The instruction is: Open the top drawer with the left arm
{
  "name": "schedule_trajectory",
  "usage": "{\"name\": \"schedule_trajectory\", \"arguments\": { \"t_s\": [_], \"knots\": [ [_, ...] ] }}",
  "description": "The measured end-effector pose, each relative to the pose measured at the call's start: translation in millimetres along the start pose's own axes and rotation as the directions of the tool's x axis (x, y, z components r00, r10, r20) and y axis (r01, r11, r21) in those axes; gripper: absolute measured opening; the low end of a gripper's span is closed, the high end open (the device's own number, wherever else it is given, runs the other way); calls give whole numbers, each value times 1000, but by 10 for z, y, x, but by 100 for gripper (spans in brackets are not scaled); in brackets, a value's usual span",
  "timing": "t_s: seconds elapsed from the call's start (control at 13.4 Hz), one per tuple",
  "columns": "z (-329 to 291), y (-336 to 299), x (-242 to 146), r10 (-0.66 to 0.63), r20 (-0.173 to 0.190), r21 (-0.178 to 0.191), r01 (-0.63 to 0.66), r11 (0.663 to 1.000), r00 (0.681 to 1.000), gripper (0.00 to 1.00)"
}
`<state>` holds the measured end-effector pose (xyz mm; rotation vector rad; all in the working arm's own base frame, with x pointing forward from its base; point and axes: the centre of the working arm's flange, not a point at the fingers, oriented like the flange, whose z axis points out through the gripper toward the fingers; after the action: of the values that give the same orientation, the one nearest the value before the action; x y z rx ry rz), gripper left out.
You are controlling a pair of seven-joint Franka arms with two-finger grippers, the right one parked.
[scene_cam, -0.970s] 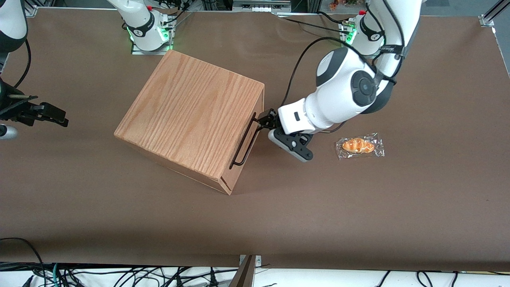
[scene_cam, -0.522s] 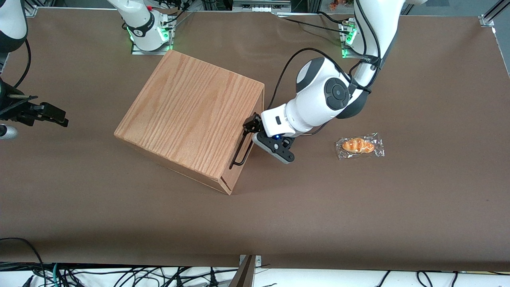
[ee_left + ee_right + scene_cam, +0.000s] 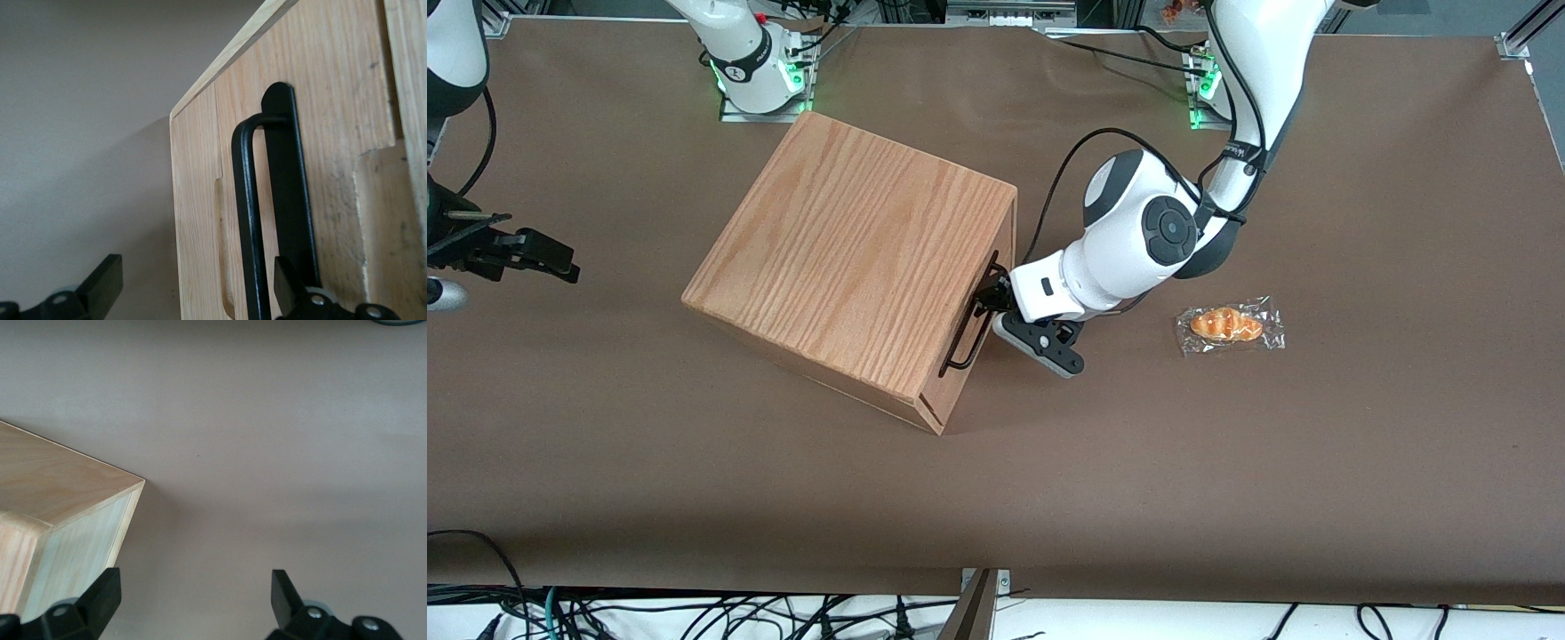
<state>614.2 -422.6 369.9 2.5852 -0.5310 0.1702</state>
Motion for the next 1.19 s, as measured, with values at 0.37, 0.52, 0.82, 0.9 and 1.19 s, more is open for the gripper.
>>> {"name": "schedule_trajectory", "arguments": {
  "t_s": [0.37,0.52,0.82,0.9,1.19],
  "knots": [
    [56,17,-17,61,13,62,-62,996,998,100],
    [48,13,-11,68,12,70,-69,995,998,100],
    [-58,-154,36,98,13,140,-99,985,995,100],
    [-93,-223,46,91,16,145,-92,985,996,100],
    [-290,-643,87,36,36,160,-42,986,999,100]
  ]
}}
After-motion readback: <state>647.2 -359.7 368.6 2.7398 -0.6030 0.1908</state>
